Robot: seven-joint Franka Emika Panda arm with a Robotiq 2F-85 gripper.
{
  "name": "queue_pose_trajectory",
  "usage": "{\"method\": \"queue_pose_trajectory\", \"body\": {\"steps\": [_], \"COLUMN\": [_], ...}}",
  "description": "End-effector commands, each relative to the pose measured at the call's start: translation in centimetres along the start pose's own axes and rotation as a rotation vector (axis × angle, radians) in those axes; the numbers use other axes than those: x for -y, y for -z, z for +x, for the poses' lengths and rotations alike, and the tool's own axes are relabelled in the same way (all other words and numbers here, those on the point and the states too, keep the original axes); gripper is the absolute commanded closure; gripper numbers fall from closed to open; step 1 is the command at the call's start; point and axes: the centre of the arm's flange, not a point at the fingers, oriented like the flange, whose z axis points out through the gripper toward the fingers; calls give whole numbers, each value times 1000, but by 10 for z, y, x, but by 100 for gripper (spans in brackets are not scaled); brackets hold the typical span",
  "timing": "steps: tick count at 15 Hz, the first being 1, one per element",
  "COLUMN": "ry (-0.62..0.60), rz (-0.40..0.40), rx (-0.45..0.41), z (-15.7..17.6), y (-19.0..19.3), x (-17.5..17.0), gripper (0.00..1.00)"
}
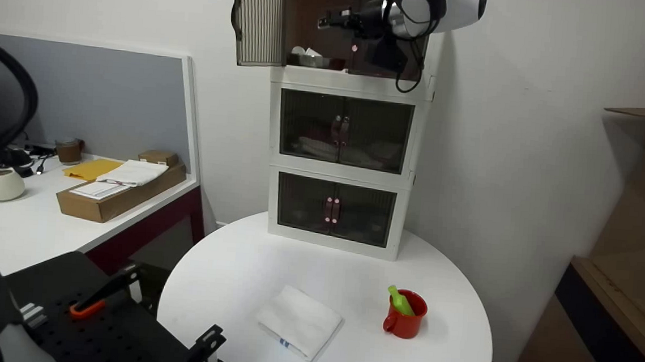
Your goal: Open the top drawer
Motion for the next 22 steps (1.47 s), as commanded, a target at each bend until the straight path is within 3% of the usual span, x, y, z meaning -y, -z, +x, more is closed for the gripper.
{"method": "queue_pose_trajectory", "body": {"steps": [1, 10, 22], "ry": [-4, -10, 31], "rz": [-13, -169, -158], "rx": [32, 95, 114], "z": [12, 28, 26], "y": [1, 35, 4], "x": [-8, -9, -31], "gripper": [0, 0, 0]}}
